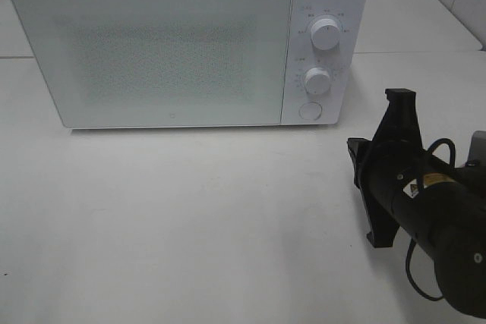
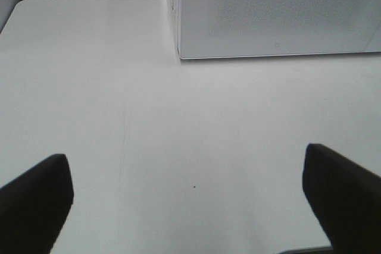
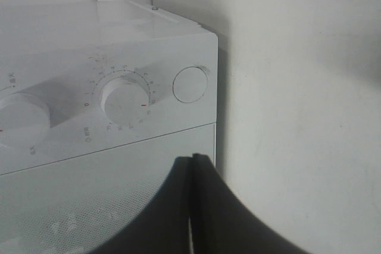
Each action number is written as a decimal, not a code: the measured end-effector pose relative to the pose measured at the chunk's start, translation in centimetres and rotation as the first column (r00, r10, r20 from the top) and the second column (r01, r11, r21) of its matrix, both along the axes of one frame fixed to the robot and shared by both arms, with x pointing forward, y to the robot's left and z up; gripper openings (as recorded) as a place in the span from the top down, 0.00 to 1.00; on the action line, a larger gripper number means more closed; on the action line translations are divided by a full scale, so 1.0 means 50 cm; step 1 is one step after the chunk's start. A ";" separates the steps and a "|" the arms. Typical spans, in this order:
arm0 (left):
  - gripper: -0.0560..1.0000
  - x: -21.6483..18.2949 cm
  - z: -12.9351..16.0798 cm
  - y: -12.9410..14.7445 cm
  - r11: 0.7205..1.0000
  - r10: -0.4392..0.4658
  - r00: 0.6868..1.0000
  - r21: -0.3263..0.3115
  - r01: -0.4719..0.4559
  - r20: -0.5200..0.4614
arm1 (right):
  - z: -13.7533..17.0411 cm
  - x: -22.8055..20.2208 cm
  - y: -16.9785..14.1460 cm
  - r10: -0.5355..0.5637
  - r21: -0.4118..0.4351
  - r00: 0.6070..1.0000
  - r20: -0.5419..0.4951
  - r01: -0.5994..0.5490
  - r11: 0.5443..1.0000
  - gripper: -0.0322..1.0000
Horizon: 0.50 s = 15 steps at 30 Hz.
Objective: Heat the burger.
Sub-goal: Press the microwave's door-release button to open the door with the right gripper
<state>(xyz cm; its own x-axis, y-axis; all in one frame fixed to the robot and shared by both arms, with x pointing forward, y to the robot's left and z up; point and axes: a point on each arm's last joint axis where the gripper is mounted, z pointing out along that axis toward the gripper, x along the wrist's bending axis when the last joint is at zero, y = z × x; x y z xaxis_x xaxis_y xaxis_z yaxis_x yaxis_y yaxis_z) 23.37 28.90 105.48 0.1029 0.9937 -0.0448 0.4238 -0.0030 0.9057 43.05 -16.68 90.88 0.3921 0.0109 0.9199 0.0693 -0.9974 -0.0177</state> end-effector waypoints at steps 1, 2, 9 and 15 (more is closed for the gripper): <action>0.01 0.000 0.000 0.000 1.000 0.000 1.000 0.000 0.000 0.000 | 0.001 0.005 0.001 0.004 0.000 1.000 0.004 -0.004 1.000 0.96; 0.01 0.000 0.000 0.000 1.000 0.000 1.000 0.000 0.000 0.000 | 0.001 0.005 0.001 0.004 0.000 1.000 0.004 -0.004 1.000 0.96; 0.01 0.000 0.000 0.000 1.000 0.000 1.000 0.000 0.000 0.000 | -0.010 0.042 0.003 0.008 0.001 1.000 -0.002 -0.008 1.000 0.96; 0.01 0.000 0.000 0.000 1.000 0.000 1.000 0.000 0.000 0.000 | -0.022 0.072 0.014 0.031 0.005 0.999 -0.020 -0.031 1.000 0.96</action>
<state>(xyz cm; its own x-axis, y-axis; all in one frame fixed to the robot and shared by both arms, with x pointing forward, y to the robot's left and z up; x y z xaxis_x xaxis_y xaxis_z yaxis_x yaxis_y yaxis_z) 23.37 28.90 105.48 0.1029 0.9937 -0.0448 0.4238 -0.0030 0.9057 46.66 -15.99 89.76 0.4098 0.0192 0.9120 0.0995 -0.9947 -0.0237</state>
